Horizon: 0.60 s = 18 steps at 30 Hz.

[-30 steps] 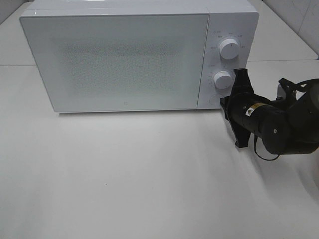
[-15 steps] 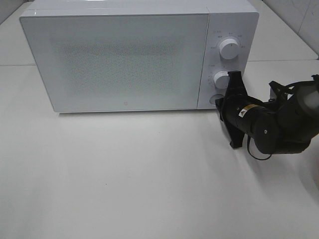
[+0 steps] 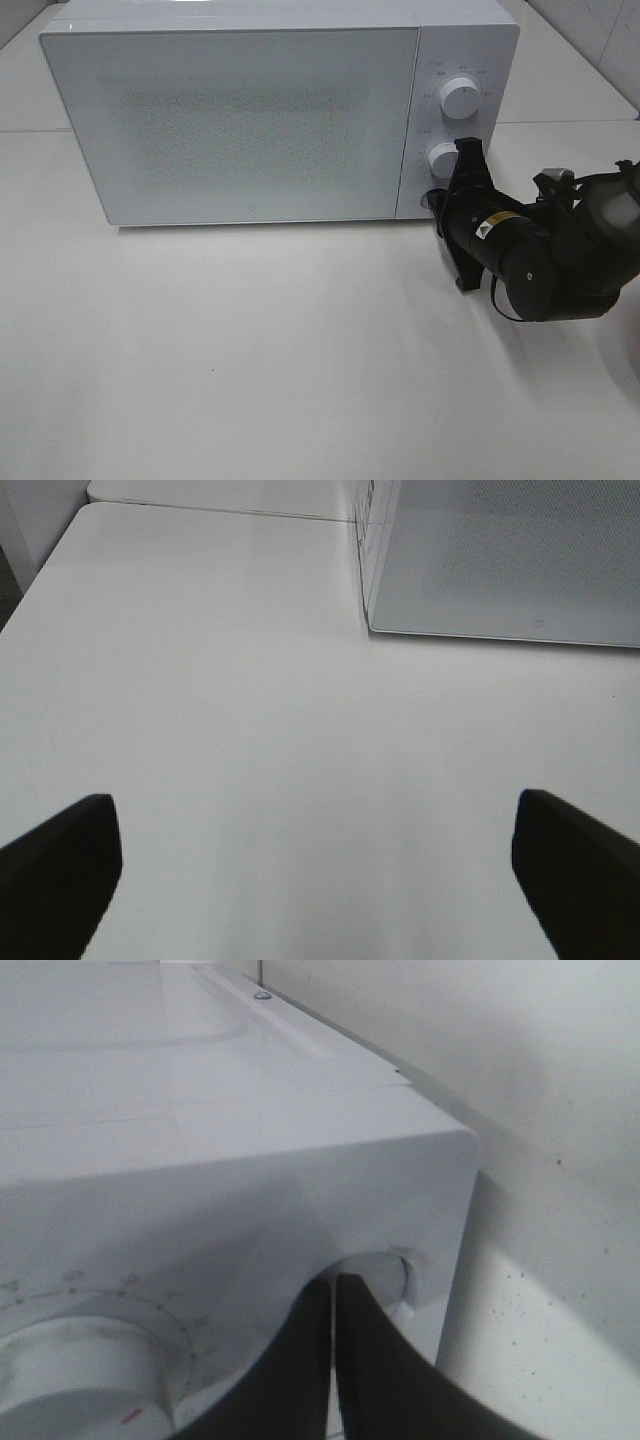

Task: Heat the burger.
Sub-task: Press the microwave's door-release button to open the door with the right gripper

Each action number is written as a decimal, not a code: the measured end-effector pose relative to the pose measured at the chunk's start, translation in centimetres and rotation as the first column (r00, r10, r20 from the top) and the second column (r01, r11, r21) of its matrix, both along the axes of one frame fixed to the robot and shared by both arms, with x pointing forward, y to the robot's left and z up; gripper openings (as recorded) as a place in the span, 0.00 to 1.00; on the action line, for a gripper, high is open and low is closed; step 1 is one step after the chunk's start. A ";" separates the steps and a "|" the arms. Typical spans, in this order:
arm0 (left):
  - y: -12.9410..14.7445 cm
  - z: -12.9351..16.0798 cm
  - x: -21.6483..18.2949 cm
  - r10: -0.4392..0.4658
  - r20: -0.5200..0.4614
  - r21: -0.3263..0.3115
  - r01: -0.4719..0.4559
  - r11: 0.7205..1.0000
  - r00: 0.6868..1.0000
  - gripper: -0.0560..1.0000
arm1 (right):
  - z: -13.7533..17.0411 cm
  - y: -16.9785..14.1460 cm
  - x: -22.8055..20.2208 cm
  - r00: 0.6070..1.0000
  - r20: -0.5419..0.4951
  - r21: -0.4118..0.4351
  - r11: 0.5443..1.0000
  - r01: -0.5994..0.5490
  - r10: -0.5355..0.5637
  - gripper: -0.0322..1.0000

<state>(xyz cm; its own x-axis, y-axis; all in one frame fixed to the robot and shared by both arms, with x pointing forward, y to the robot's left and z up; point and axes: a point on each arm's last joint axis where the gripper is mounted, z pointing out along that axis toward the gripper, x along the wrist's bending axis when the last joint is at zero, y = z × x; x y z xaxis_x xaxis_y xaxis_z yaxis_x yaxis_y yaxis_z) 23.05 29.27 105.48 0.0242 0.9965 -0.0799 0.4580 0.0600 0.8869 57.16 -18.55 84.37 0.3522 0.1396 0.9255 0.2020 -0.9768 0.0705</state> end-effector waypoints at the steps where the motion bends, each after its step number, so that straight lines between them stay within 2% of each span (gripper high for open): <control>1: 0.0 0.0 0.0 0.000 0.000 0.000 0.000 1.000 1.000 0.98 | 0.0 0.0 0.0 1.000 0.000 0.000 1.000 0.000 0.000 0.03; 18: 0.0 0.0 0.0 0.000 0.000 0.000 0.000 1.000 1.000 0.98 | 0.0 0.6 1.3 0.997 -0.053 -0.017 0.998 0.053 -0.054 0.03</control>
<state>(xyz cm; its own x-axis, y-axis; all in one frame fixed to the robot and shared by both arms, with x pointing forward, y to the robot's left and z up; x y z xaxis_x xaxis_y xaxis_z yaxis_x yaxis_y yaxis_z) 23.05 29.27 105.48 0.0242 0.9965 -0.0799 0.4580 0.0600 0.8869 58.48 -17.96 84.38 0.4081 0.1332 0.9032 0.1529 -0.9853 0.0762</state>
